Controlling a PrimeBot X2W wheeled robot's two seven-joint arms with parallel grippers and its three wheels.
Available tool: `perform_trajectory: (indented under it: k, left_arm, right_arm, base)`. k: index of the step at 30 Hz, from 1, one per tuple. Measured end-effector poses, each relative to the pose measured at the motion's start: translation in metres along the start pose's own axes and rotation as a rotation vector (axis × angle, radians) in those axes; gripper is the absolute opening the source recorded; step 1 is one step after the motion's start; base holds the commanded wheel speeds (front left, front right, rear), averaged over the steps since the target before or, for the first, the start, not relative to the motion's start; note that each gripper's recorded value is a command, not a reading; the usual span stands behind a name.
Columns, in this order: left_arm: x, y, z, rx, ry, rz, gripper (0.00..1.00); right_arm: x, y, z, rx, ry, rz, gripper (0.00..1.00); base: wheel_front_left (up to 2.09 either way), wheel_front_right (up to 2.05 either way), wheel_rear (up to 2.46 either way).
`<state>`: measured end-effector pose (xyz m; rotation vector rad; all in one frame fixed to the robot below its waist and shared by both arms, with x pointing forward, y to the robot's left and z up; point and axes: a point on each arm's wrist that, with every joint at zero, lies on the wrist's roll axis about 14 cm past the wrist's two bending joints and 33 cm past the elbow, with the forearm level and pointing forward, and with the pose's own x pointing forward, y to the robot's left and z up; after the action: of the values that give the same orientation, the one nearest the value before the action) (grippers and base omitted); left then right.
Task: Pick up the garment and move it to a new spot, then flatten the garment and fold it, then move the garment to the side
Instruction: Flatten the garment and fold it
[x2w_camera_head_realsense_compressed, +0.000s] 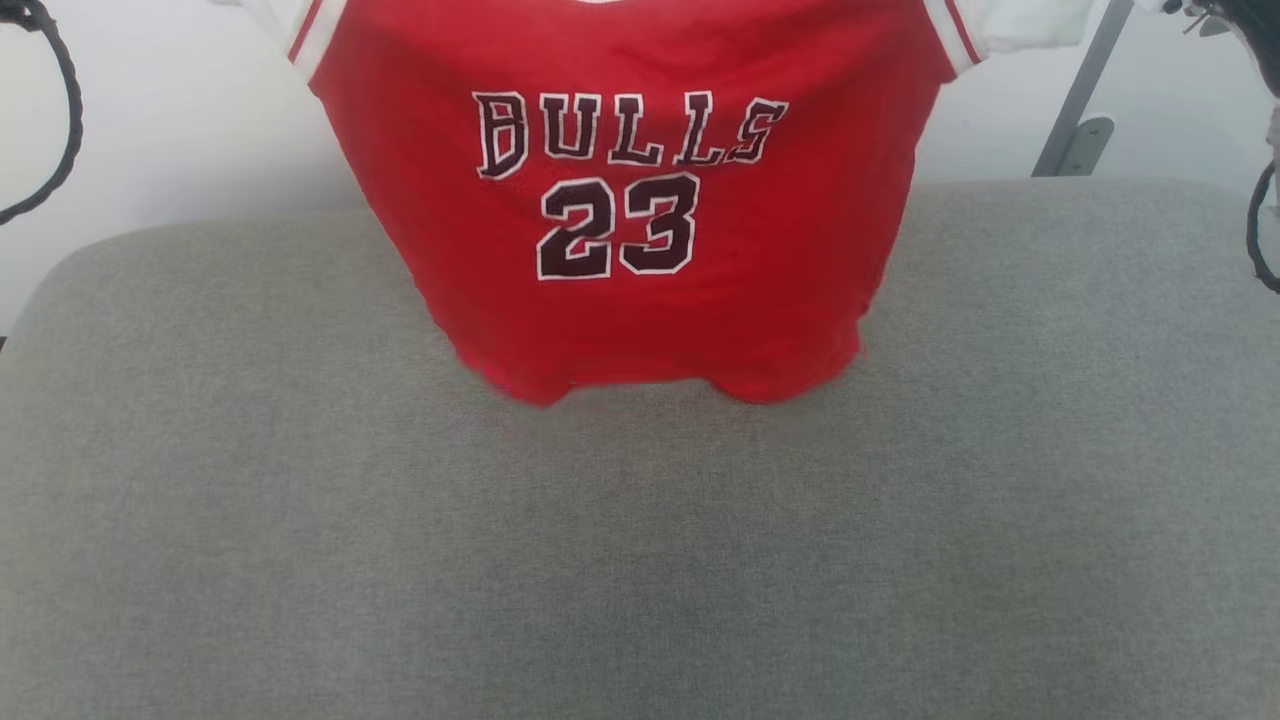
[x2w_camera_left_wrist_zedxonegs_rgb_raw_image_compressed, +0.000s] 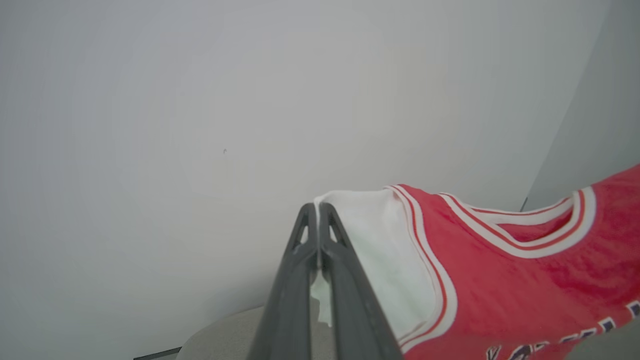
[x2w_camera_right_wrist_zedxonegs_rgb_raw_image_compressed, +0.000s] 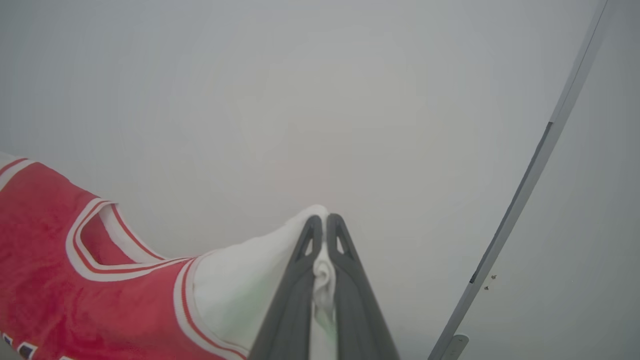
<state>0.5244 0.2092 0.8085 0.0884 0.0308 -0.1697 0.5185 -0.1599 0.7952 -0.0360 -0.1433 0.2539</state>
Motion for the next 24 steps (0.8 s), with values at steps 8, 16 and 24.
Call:
perform_trajectory:
  k: [8, 16, 24]
  left_arm:
    - [0.035, 0.000, -0.009, 0.014, -0.044, 0.003, 0.00]
    - [0.087, 0.000, -0.002, 0.033, -0.182, 0.000, 0.00]
    - [0.136, 0.006, 0.011, 0.089, -0.411, 0.023, 0.00]
  right_arm:
    - [0.029, -0.006, -0.015, -0.051, -0.021, -0.020, 0.00]
    - [0.078, -0.025, -0.023, -0.142, -0.145, -0.067, 0.00]
    - [0.126, -0.043, -0.028, -0.289, -0.336, -0.110, 0.00]
  base:
    - [0.00, 0.00, 0.00]
    - [0.00, 0.00, 0.00]
    - [0.00, 0.00, 0.00]
